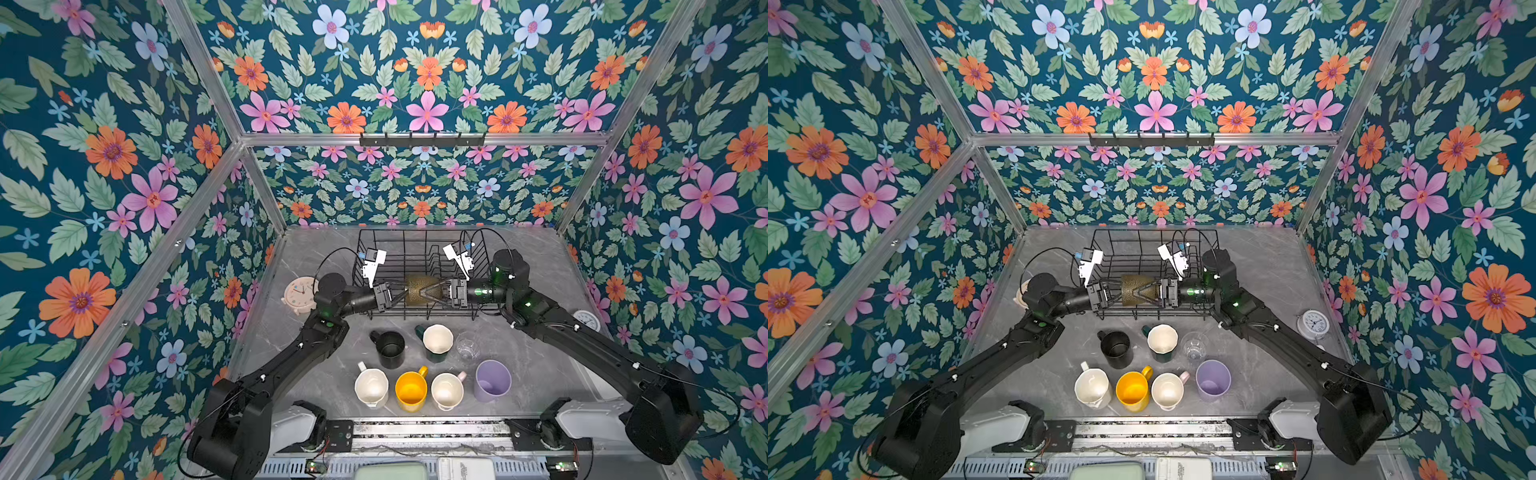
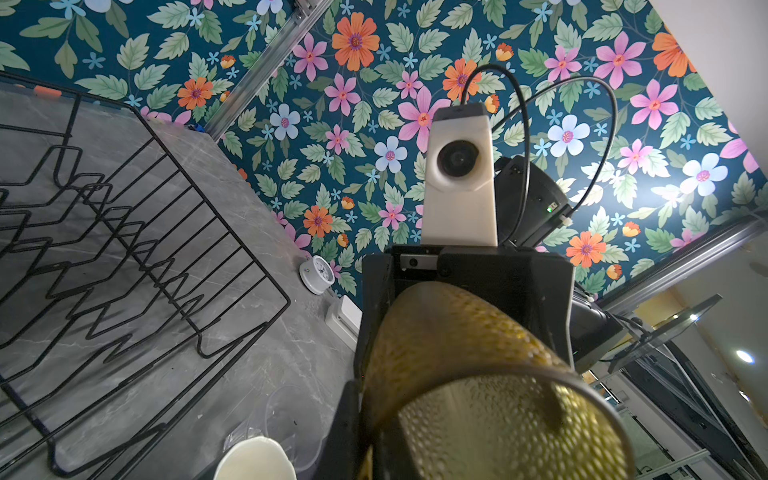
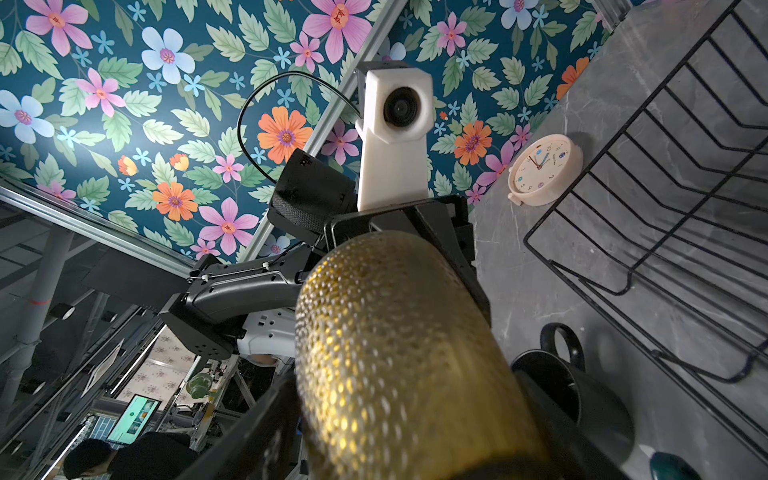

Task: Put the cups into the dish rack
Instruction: 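Grasp the olive glass with the right gripper, then open the left gripper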

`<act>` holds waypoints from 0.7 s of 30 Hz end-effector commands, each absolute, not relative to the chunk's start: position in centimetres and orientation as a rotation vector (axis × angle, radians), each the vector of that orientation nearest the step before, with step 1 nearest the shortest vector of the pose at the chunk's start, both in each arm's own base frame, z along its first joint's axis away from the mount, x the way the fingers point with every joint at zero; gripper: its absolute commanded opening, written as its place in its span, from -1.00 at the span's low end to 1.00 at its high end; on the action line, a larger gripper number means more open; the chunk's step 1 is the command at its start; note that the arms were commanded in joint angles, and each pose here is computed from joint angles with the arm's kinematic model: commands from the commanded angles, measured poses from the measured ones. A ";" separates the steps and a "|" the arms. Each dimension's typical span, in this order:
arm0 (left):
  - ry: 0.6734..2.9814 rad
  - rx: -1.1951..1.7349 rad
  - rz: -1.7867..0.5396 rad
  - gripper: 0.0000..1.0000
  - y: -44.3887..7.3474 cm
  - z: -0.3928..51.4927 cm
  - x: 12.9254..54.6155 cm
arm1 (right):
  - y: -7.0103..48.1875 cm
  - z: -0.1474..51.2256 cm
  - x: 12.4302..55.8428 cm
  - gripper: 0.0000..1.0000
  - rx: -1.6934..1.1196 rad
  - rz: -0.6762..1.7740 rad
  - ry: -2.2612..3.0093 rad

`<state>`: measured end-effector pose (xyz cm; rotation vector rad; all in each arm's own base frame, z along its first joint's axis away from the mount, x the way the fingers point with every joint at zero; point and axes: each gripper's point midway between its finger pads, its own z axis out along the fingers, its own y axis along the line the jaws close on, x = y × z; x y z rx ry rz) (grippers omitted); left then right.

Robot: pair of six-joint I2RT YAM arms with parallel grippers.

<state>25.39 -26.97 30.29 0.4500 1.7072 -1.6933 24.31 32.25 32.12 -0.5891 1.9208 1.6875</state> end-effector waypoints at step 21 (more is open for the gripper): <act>1.644 0.502 -1.702 -1.00 -27.1 31.3 25.0 | 32.3 32.4 24.2 -0.67 -0.568 1.712 1.930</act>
